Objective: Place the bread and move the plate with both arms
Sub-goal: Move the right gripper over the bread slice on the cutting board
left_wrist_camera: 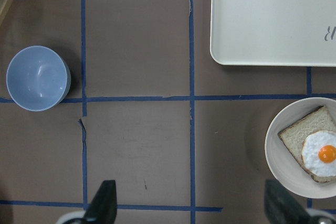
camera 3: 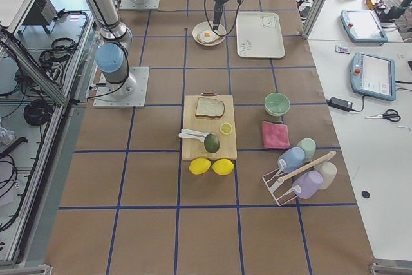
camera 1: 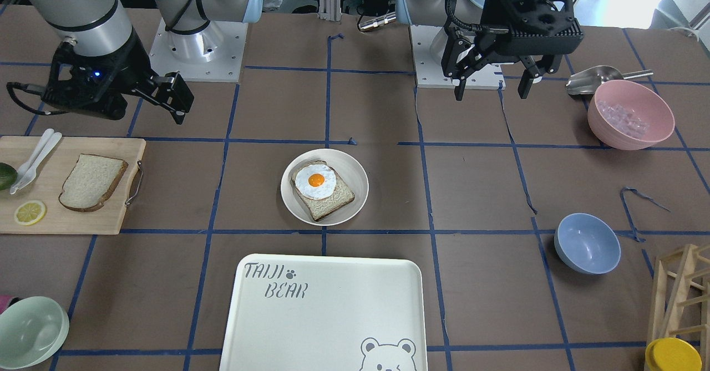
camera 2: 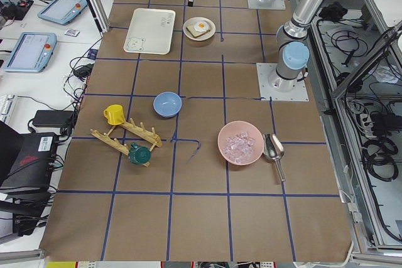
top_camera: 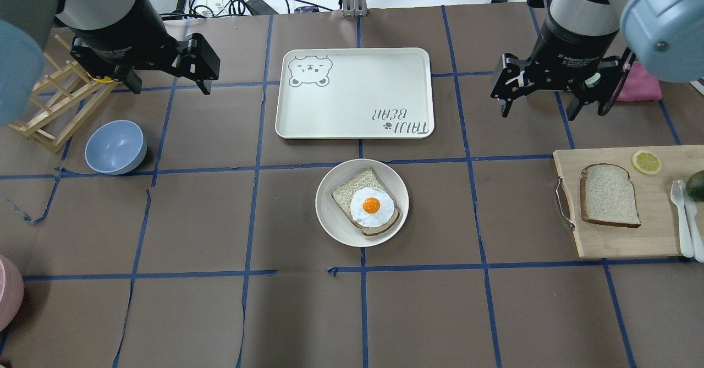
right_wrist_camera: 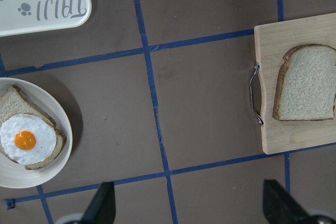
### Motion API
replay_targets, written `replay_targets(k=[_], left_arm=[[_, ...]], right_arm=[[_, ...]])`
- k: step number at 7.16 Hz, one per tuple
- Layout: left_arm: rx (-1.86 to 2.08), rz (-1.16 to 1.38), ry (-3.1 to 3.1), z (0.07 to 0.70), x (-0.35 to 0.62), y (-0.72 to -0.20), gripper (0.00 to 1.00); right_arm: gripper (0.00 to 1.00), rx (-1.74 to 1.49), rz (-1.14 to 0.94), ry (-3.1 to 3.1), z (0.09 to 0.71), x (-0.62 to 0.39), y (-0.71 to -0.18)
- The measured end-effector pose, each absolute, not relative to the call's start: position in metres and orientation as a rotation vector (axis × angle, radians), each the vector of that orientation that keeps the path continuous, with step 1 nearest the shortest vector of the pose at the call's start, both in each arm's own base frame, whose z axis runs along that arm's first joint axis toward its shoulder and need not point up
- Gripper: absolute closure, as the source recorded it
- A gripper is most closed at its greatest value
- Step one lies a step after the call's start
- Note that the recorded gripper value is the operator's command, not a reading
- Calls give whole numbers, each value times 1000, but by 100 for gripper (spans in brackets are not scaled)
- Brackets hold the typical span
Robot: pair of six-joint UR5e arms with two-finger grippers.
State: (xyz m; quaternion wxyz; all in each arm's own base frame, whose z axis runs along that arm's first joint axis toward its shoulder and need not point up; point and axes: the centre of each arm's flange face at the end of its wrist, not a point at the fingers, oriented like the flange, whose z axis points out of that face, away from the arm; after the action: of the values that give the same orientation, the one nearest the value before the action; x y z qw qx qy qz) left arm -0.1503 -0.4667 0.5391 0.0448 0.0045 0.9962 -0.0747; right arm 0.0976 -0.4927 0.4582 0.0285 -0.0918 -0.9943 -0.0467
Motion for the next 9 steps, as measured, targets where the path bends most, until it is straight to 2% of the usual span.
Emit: replay_targets(k=[2, 3, 9], left_arm=[[14, -224, 3044, 539, -150, -467, 0], [14, -224, 3044, 539, -150, -467, 0], [13, -224, 3044, 538, -150, -467, 0]], right_arm=[[3, -430, -232, -3021, 422, 41, -500], [23, -462, -217, -2982, 404, 21, -505], [32, -639, -151, -2867, 289, -64, -530]])
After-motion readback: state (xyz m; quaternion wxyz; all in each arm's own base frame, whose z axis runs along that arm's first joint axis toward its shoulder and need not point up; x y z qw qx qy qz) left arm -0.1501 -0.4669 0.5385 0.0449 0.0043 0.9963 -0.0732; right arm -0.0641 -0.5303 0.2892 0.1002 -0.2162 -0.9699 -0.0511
